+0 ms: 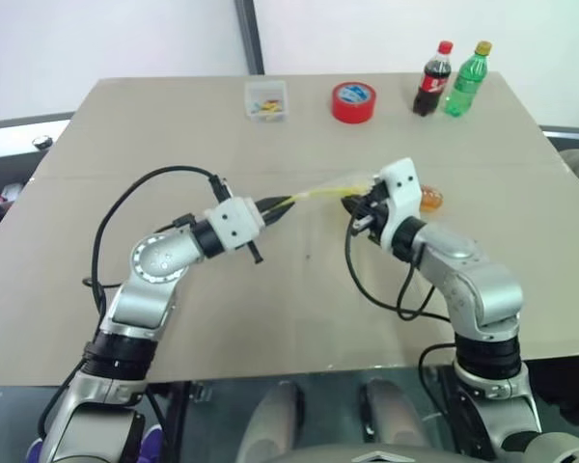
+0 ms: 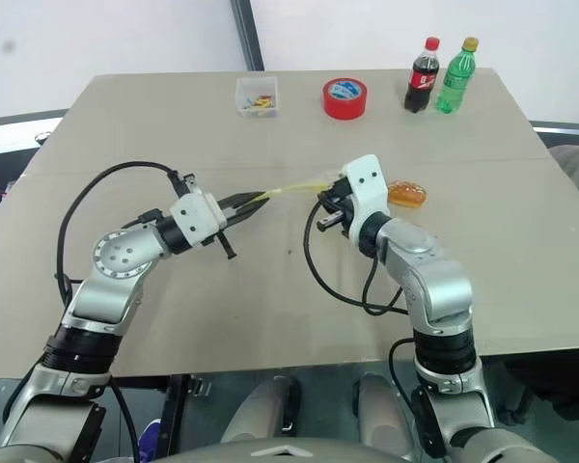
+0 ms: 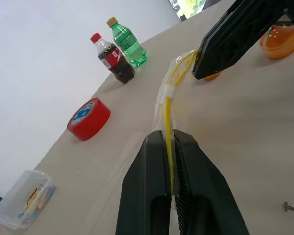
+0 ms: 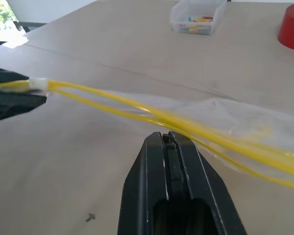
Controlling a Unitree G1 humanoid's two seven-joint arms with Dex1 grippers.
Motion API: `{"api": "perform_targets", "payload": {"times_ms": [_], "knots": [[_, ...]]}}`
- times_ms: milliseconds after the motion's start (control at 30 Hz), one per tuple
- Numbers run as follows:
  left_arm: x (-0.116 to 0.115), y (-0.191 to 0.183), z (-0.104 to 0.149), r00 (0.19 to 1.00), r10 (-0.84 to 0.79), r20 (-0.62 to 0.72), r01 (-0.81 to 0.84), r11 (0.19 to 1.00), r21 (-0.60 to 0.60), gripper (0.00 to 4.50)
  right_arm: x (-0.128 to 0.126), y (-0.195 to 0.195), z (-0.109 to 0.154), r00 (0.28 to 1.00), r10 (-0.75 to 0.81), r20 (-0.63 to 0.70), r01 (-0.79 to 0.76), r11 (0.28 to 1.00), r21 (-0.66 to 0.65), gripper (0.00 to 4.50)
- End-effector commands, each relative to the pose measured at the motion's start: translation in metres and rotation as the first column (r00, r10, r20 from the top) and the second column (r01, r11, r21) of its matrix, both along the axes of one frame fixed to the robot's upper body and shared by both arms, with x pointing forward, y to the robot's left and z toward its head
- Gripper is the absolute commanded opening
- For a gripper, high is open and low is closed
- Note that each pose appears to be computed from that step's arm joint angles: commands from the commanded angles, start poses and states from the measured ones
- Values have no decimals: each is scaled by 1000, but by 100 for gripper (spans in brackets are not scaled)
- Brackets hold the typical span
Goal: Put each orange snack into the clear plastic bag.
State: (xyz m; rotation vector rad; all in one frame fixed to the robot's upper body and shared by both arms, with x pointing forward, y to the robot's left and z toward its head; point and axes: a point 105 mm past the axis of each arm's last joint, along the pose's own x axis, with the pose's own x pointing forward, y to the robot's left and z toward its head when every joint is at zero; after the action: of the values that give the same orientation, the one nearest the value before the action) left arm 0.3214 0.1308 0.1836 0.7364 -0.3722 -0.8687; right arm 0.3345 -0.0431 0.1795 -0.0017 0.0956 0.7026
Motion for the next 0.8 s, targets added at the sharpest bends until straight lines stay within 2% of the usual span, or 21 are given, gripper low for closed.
{"api": "perform_targets", "payload": {"times_ms": [33,233,333,467,800], "knots": [[-7,0,11,999,-10,47,10,1000,-8,0,-2,4,16,998,22,53,-25,999,43,3],[-6,3,10,999,15,45,-14,1000,-11,0,-29,-2,17,988,147,37,-149,985,81,3],[-6,2,9,999,10,44,-10,1000,-12,0,-24,-10,22,995,95,29,-98,984,148,3],[-6,1,9,999,6,45,-6,1000,-12,0,-16,-14,24,999,45,26,-49,987,155,3],[-7,-1,8,999,-7,49,8,1000,-8,0,-11,-4,17,999,51,-1,-50,985,163,3]]}}
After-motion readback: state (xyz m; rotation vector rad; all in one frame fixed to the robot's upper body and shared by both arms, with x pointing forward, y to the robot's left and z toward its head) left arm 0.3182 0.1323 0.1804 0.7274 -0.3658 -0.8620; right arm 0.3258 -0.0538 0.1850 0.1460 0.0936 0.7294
